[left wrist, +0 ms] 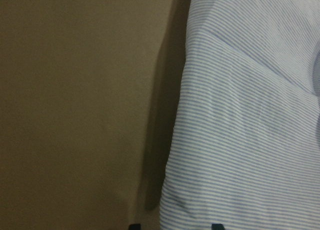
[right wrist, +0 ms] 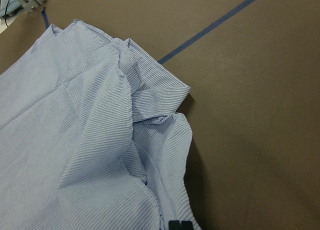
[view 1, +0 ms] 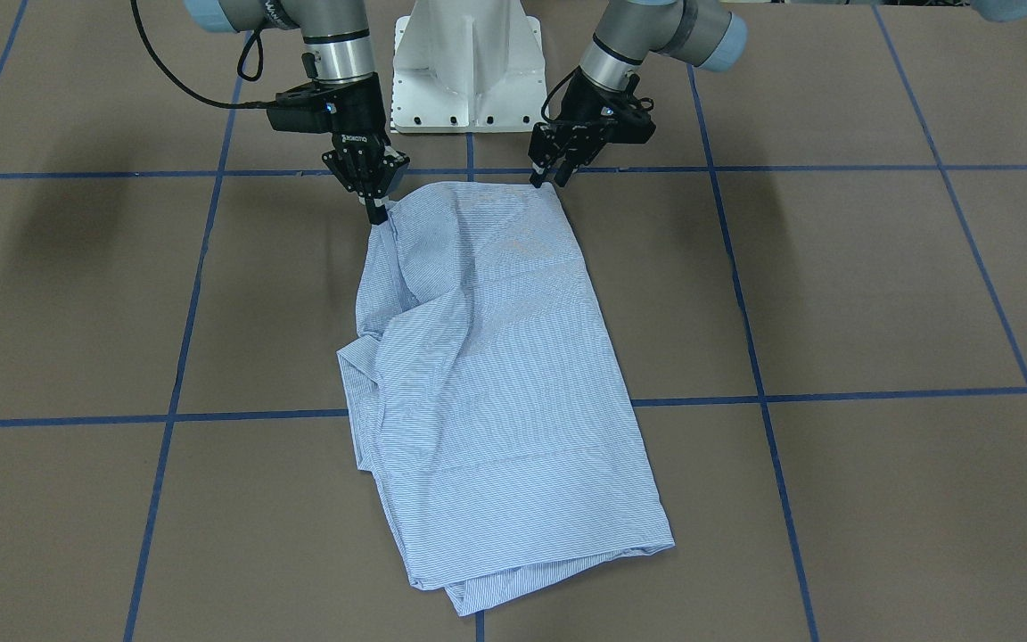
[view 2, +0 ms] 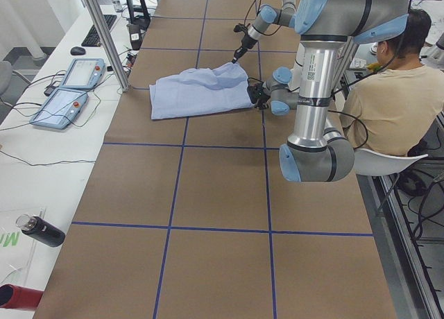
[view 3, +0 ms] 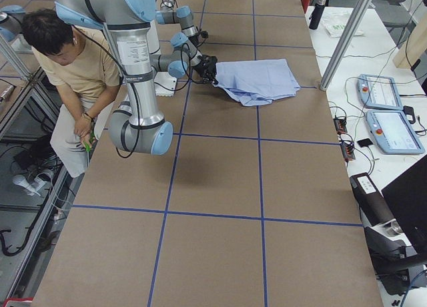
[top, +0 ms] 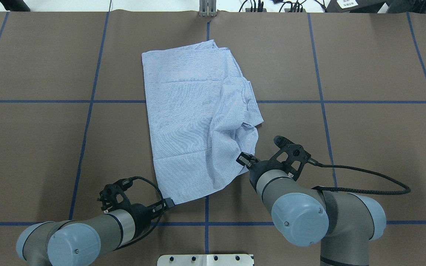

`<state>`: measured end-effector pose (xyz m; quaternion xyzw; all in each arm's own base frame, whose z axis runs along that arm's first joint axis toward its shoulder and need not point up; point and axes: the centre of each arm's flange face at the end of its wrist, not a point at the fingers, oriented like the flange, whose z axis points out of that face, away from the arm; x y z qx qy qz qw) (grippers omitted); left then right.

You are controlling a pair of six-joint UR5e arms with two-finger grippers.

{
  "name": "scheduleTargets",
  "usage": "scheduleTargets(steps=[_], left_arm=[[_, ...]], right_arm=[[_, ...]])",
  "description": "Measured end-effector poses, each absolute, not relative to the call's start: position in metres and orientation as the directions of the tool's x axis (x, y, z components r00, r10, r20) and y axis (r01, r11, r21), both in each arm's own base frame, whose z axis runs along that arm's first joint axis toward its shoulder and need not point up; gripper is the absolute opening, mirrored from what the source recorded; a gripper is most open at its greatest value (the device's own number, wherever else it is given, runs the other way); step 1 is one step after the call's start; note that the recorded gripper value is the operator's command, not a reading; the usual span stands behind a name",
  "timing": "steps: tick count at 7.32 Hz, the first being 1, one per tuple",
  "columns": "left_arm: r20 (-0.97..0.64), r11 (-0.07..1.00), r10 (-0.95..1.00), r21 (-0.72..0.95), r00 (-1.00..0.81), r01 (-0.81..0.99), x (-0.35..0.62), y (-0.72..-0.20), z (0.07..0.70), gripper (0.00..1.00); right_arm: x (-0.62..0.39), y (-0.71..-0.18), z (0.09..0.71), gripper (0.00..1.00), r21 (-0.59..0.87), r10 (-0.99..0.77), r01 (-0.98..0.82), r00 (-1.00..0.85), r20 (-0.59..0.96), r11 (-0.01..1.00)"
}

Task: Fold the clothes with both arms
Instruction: 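Lift the near edge with both grippers and fold it away from the robot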

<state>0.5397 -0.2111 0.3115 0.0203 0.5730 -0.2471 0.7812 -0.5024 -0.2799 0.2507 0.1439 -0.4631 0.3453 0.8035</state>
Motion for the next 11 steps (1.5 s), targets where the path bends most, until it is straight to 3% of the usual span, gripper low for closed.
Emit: scheduleTargets(steps=[2,3,4,5,8,11], left_arm=[[-0.906,0.874,-0.363,-0.250,0.219,0.416,0.541,-0.213,0.311,0.40],[-0.905,0.874,-0.363,-0.248,0.221,0.419,0.542,-0.214,0.312,0.35],[-0.905,0.873,-0.363,-0.247,0.222,0.420,0.543,-0.214,0.313,0.06],[-0.905,0.873,-0.363,-0.247,0.221,0.421,0.542,-0.215,0.313,0.00],[-0.915,0.875,-0.356,-0.253,0.193,0.414,0.532,-0.216,0.298,0.00],[-0.940,0.886,-0.337,-0.298,0.053,0.355,0.469,-0.211,0.231,0.00]], right_arm=[[-0.502,-0.280,0.250,0.00,-0.089,0.421,-0.688,0.332,0.844,0.720],[-0.502,-0.280,0.249,0.00,-0.090,0.421,-0.688,0.330,0.845,0.720],[-0.502,-0.280,0.249,0.00,-0.091,0.421,-0.688,0.330,0.845,0.720],[-0.502,-0.280,0.249,0.00,-0.091,0.421,-0.687,0.329,0.845,0.720],[-0.502,-0.280,0.250,0.00,-0.089,0.422,-0.688,0.332,0.844,0.720],[-0.466,-0.258,0.230,0.00,-0.116,0.405,-0.664,0.301,0.863,0.739]])
